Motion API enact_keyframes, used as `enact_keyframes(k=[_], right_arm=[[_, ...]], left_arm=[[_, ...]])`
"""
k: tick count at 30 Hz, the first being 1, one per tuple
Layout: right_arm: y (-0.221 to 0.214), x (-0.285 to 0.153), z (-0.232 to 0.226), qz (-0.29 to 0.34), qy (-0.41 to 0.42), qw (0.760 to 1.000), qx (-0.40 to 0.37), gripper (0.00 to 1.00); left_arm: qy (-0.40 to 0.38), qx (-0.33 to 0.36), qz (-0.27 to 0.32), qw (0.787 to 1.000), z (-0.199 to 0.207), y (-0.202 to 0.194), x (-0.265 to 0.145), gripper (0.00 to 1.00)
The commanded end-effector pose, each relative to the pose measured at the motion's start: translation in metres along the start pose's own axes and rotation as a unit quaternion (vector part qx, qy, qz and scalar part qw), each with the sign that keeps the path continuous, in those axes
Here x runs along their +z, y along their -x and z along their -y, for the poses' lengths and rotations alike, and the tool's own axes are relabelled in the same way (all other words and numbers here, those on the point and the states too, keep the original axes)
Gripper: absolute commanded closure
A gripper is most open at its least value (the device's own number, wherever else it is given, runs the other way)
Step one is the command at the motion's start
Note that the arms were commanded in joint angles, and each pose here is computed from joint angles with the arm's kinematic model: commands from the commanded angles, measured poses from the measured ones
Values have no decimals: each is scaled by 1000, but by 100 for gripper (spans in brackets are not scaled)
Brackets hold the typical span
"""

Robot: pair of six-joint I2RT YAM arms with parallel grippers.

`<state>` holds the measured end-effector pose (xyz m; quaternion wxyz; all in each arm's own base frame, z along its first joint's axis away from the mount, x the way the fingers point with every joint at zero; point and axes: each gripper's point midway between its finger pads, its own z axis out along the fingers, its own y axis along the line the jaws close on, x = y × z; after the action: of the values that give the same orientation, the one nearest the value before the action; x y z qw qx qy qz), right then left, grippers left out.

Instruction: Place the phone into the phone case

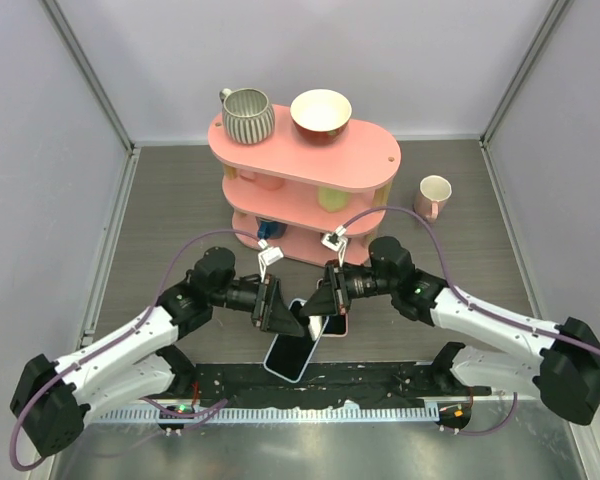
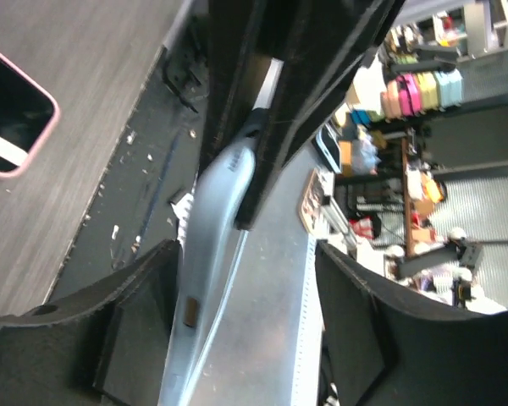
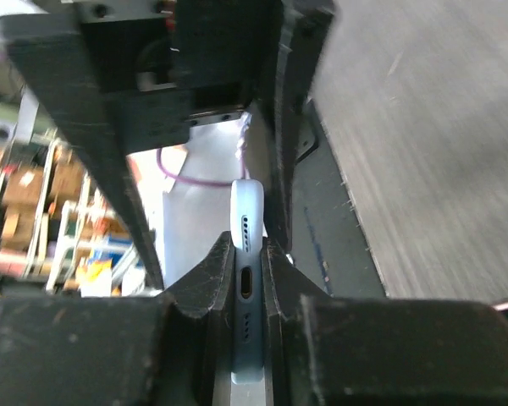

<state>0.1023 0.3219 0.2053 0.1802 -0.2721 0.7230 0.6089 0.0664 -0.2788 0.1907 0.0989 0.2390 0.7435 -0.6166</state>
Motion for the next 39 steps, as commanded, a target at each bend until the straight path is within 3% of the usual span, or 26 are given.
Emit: enact_keyframes(k=[1,6,8,11,13,17,22,29,39], right_arm=[[38,-14,6,123,-73,990,11,99],[48,-43,4,249,-66,963,74,99],[57,-56,8,303,-73,946,87,99],[62,-81,12,387,-55,912,127,99],[60,-94,16,424,-46,892,149,99],[72,-122,20,503,-32,847,167,99],[83,-133,11,531,-17,831,168,99],[90,-124,13,533,3,825,188,99],[84,-115,18,526,17,829,189,99]], left_arm=[[72,48,84,993,1,39,-15,30],[112,3,175,978,-22,74,-42,25],[88,-48,188,977,-25,68,-47,24],[77,-41,254,963,-18,81,-61,21],[87,-65,291,951,-21,84,-68,21],[85,-130,400,903,-31,93,-91,22],[64,-137,417,896,-39,78,-93,22],[42,-130,435,890,-41,82,-94,20],[61,-125,383,913,-56,82,-67,27]])
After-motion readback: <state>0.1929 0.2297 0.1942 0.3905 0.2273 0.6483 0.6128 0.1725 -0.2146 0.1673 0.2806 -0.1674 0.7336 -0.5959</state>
